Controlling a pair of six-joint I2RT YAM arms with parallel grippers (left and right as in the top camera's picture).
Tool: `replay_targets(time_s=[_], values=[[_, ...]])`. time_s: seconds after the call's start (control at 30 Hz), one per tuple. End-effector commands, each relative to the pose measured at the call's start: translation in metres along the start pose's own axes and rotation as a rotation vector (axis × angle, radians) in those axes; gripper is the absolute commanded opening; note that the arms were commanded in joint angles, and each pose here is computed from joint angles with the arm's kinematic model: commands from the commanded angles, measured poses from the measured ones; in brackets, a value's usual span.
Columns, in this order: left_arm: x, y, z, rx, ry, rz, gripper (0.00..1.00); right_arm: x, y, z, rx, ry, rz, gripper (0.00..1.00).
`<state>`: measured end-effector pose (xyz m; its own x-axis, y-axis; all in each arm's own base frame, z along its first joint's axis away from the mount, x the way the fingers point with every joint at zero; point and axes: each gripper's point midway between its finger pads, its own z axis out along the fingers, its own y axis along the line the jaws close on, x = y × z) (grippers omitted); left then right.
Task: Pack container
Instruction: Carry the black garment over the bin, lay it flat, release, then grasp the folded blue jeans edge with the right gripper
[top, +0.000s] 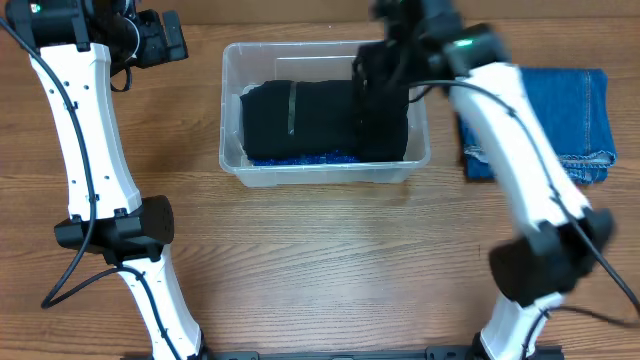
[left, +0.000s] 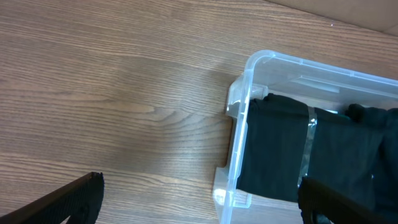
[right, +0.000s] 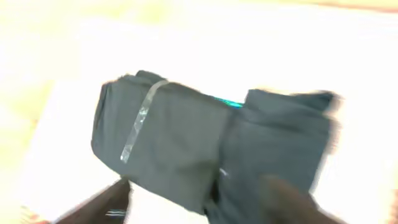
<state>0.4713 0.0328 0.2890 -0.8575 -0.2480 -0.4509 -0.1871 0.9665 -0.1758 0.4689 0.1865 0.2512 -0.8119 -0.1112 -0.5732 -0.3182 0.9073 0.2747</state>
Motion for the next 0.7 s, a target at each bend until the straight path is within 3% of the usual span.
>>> replay_targets(time_s=[0.0, 0.13, 0.2, 0.3, 0.4, 0.67], values=[[0.0, -0.001, 0.003, 0.003, 0.007, -0.005, 1.0, -0.011, -0.079, -0.074, 0.117, -0.088, 0.275, 1.0], [0.0, -0.001, 0.003, 0.003, 0.007, -0.005, 1.0, 0.017, -0.17, -0.108, 0.207, -0.068, 0.521, 1.0], [0.0, -0.001, 0.003, 0.003, 0.007, -0.005, 1.0, 0.06, -0.234, -0.138, 0.297, -0.051, 0.889, 1.0], [0.0, -0.001, 0.003, 0.003, 0.007, -0.005, 1.0, 0.097, -0.265, -0.139, 0.344, -0.021, 1.112, 1.0], [0.0, -0.001, 0.003, 0.003, 0.007, -0.005, 1.0, 0.153, -0.3, -0.109, 0.411, 0.028, 1.333, 1.0], [0.0, -0.001, 0.003, 0.003, 0.007, -0.005, 1.0, 0.209, -0.324, -0.038, 0.412, -0.015, 1.486, 0.99]])
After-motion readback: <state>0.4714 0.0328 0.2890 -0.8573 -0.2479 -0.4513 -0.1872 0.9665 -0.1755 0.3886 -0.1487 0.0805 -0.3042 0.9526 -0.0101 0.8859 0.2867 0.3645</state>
